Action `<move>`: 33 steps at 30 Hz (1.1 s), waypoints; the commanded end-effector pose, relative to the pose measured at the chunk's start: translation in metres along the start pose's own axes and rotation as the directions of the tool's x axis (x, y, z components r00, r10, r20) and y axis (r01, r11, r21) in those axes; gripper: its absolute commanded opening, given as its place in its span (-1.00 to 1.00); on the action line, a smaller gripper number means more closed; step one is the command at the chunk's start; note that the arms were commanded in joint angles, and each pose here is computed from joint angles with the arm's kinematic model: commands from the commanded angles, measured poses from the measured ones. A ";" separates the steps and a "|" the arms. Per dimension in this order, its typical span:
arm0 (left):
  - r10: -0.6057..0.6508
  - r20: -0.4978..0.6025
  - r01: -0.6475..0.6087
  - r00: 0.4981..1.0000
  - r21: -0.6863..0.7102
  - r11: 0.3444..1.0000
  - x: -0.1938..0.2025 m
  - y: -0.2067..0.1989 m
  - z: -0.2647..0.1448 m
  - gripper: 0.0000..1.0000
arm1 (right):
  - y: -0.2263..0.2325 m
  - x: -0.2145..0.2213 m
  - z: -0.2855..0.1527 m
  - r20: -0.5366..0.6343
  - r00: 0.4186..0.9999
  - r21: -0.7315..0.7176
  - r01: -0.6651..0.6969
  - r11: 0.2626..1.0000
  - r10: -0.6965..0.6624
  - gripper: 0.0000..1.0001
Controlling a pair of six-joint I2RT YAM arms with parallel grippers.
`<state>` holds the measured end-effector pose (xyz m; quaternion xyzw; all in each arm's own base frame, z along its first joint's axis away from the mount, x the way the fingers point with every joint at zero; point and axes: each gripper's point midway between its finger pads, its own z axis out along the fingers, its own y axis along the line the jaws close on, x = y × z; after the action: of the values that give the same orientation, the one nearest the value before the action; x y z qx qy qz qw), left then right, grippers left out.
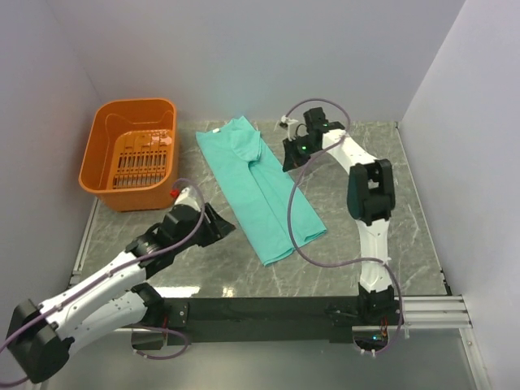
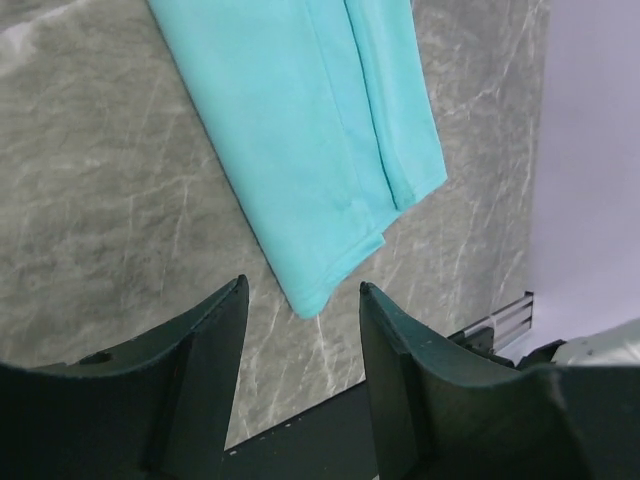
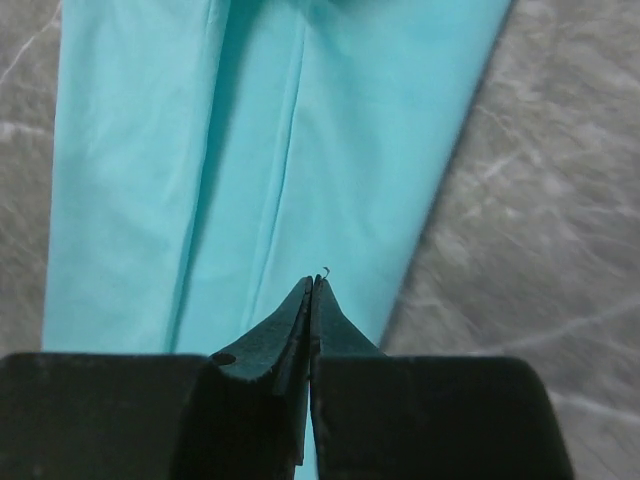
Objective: Fold and stack the t-shirts
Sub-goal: Fold the tshirt
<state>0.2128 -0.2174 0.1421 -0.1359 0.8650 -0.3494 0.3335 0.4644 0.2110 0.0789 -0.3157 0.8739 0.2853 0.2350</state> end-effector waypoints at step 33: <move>-0.065 0.031 0.064 0.997 0.046 0.997 0.005 0.006 -0.014 0.11 | -0.046 0.067 0.027 -0.077 0.878 0.359 -0.417 0.835 0.472 -0.99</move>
<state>0.1922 -0.1969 0.1194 -0.1834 0.8614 -0.3499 0.3193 0.4786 0.2074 0.0194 -0.1105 0.9592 0.1926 0.1748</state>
